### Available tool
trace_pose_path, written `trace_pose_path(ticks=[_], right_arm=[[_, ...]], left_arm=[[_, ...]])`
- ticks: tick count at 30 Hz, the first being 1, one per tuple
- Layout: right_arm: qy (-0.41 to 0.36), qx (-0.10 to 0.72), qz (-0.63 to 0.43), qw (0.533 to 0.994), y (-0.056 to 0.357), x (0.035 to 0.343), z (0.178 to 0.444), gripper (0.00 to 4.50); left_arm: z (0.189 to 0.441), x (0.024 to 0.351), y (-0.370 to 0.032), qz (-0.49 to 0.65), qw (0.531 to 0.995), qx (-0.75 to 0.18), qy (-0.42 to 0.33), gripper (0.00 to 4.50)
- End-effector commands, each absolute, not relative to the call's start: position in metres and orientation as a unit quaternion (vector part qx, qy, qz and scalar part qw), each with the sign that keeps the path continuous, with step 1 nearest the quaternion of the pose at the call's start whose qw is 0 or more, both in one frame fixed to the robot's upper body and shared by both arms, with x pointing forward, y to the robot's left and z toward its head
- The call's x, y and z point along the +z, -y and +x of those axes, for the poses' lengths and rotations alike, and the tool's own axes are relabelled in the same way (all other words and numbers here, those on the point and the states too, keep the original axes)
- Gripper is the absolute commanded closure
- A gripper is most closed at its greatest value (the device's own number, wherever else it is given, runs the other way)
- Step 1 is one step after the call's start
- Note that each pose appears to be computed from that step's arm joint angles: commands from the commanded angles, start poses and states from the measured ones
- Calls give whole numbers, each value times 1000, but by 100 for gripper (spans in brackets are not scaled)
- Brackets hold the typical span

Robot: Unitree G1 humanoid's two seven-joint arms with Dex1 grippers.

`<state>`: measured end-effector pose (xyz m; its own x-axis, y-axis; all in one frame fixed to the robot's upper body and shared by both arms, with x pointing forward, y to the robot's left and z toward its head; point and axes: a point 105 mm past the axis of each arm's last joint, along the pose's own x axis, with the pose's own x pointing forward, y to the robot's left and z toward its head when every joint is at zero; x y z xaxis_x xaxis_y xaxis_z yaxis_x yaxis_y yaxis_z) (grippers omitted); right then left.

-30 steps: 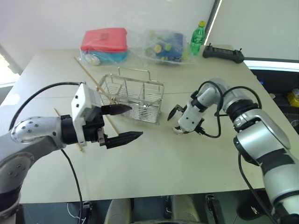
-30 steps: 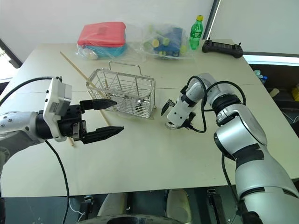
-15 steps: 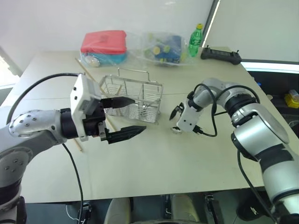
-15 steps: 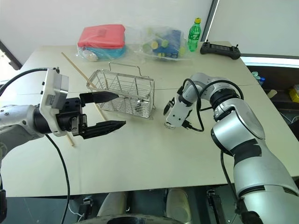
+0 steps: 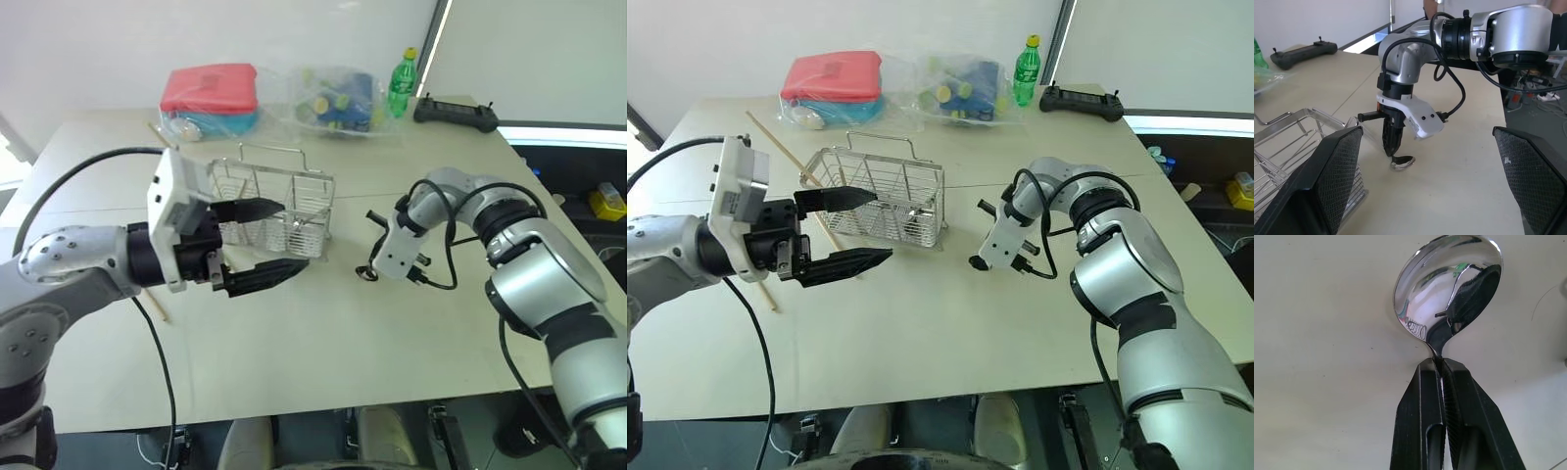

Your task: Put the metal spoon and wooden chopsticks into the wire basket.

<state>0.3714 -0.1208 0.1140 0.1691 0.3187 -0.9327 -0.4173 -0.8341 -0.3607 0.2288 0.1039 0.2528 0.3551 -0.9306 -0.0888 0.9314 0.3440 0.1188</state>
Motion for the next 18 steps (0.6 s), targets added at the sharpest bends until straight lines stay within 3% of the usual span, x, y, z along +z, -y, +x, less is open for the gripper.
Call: trace_pose_path(ticks=[1, 8, 14, 18], right_arm=[[-40, 654, -702, 280, 122, 106, 367, 435], [-30, 655, -695, 296, 121, 105, 366, 444], [20, 654, -692, 305, 122, 125, 362, 444], [94, 652, -652, 375, 117, 155, 353, 444]], left_arm=[[229, 261, -104, 85, 819, -568, 16, 0], [231, 262, -104, 87, 818, -569, 18, 0], [235, 264, -108, 89, 820, -564, 21, 0], [243, 269, -115, 90, 830, -550, 31, 0]])
